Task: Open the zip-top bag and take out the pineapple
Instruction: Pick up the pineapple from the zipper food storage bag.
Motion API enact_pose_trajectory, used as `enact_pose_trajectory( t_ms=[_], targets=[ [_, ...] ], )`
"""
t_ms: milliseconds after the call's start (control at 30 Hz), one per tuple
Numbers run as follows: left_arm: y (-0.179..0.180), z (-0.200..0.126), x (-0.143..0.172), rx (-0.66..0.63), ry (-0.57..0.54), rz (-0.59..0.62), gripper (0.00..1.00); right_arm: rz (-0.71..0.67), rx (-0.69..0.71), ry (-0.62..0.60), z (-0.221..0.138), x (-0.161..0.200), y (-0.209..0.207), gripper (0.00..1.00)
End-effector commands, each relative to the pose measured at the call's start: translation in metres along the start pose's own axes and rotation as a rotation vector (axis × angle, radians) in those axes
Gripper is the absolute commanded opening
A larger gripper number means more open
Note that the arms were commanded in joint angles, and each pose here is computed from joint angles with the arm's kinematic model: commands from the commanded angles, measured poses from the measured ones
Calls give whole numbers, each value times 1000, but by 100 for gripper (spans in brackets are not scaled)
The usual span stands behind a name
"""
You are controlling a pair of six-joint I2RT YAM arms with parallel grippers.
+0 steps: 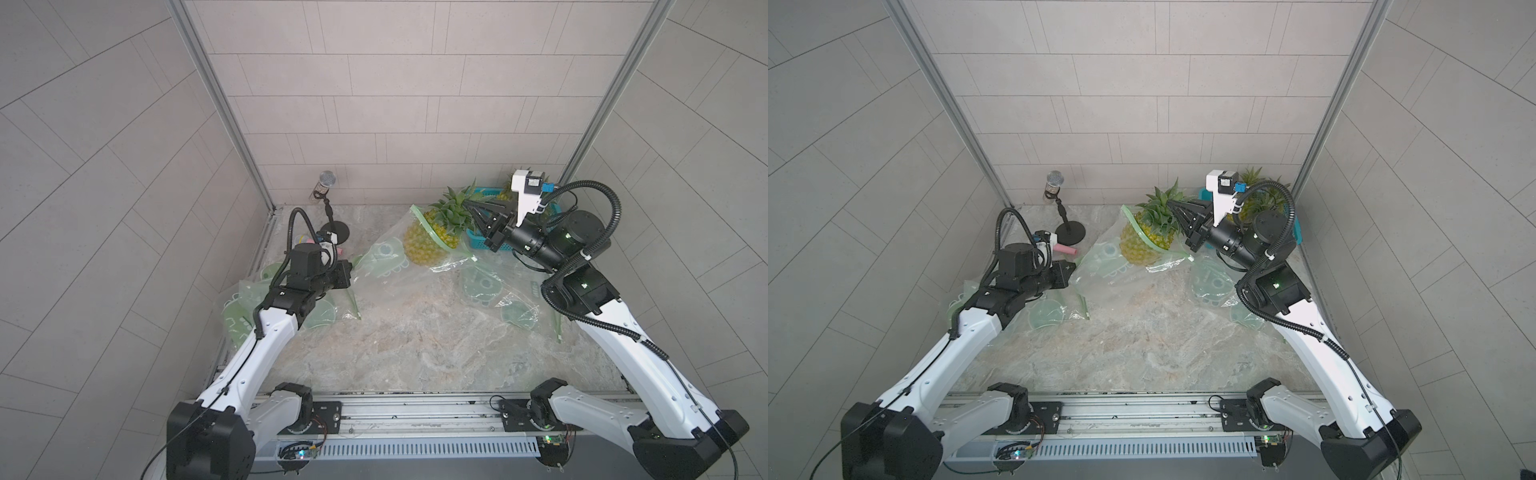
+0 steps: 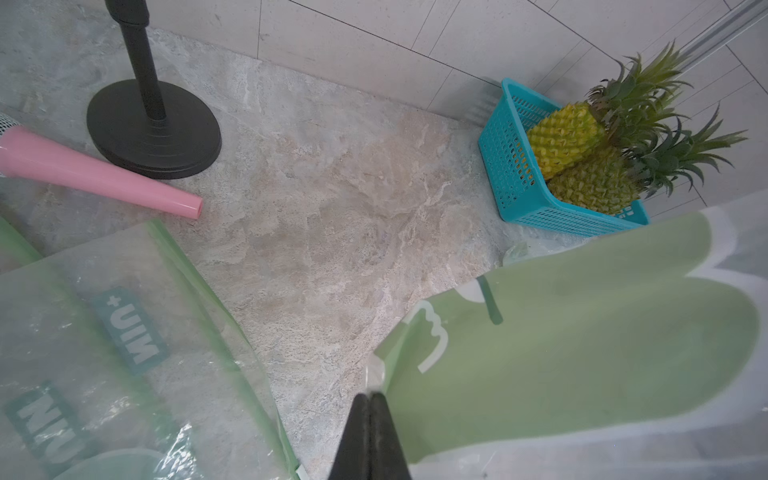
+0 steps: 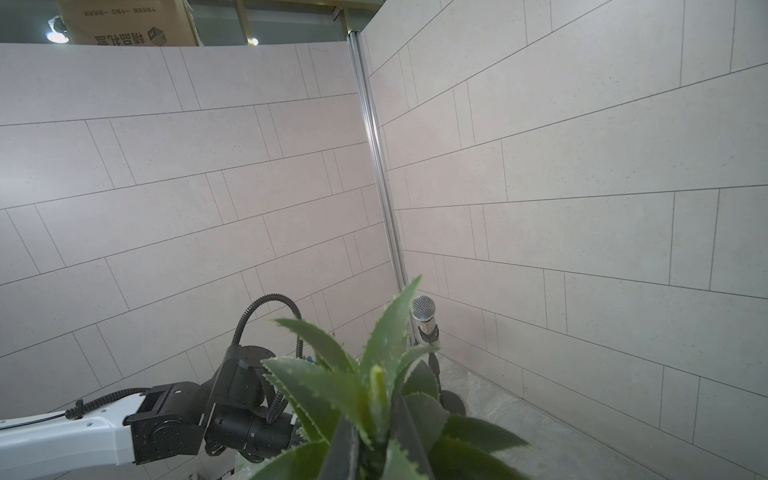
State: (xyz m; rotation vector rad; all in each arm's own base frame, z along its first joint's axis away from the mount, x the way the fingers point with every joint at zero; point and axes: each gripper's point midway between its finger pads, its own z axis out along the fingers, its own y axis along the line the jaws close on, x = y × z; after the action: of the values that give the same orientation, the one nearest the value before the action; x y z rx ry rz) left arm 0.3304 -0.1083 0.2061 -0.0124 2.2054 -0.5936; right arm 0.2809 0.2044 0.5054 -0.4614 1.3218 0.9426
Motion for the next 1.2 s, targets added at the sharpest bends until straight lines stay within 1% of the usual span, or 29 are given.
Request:
enact_pose_trajectory(
  t_ms=[0, 133, 233, 467, 600, 667, 767, 1000, 1167],
  targets=[
    [11, 2, 5, -36, 17, -3, 0, -118, -53, -236, -26, -72, 34, 0],
    [17, 2, 4, -48, 10, -35, 0, -120, -52, -235, -27, -73, 34, 0],
    [17, 2, 2, -28, -6, -55, 0, -123, -33, -220, -25, -68, 29, 0],
    [30, 0, -3, -36, -44, -132, 0, -93, 74, -178, -18, -55, 4, 0],
    [29, -1, -6, -15, -56, -140, 0, -75, 126, -145, -14, -50, -8, 0],
    [29, 0, -6, -17, -54, -138, 0, -77, 128, -150, -15, -51, -8, 0],
    [32, 0, -3, -33, -46, -143, 0, -87, 104, -188, -19, -58, -1, 0],
    [52, 4, 6, -133, -13, -178, 0, -137, -48, -289, -34, -78, 35, 0],
    [52, 10, 8, -127, 9, -191, 0, -150, -99, -331, -42, -87, 48, 0]
  ],
)
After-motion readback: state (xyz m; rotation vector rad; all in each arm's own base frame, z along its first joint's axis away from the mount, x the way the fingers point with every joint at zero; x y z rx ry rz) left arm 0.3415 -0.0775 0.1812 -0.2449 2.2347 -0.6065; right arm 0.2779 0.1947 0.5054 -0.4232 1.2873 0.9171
